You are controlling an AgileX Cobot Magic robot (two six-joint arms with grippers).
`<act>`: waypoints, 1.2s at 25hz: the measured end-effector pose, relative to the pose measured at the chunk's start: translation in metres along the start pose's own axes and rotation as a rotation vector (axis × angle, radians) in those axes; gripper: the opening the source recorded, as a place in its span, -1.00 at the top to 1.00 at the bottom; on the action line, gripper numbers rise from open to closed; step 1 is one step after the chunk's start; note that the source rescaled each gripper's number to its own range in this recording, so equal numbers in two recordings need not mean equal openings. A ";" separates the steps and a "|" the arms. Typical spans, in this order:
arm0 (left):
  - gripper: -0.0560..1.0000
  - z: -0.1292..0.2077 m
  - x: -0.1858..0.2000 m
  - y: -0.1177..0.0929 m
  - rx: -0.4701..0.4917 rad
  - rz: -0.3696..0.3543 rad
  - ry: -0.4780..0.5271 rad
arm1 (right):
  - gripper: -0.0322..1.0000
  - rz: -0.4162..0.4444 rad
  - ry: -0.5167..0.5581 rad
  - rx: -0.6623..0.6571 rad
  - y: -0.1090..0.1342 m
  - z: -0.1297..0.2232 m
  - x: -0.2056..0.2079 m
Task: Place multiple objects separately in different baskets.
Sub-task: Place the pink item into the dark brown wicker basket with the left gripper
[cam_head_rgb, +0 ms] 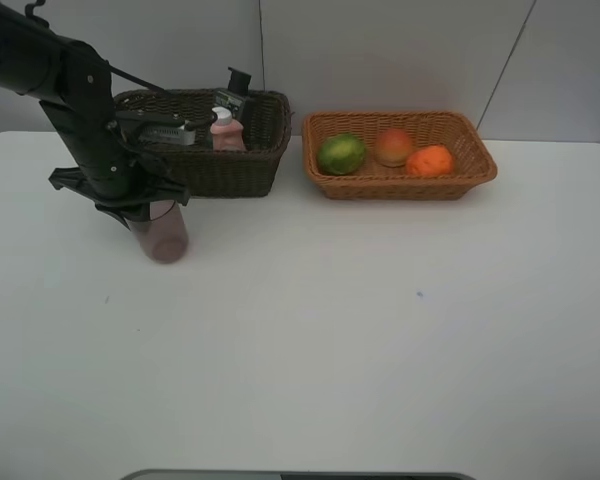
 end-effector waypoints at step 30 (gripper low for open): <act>0.89 -0.088 0.147 0.028 0.122 -0.005 -0.260 | -1.00 0.000 0.000 0.000 0.000 0.000 0.000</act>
Point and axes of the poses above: a point on each arm's last joint axis where the gripper is mounted, x pointing back along that axis away from the gripper, y along the wrist's bending axis when the last joint is at zero, z = x × y, the point moved 10 cm from there along -x, pointing out along that axis toward the gripper, and after that the axes turned 2 degrees about x, right-handed, at the moved point
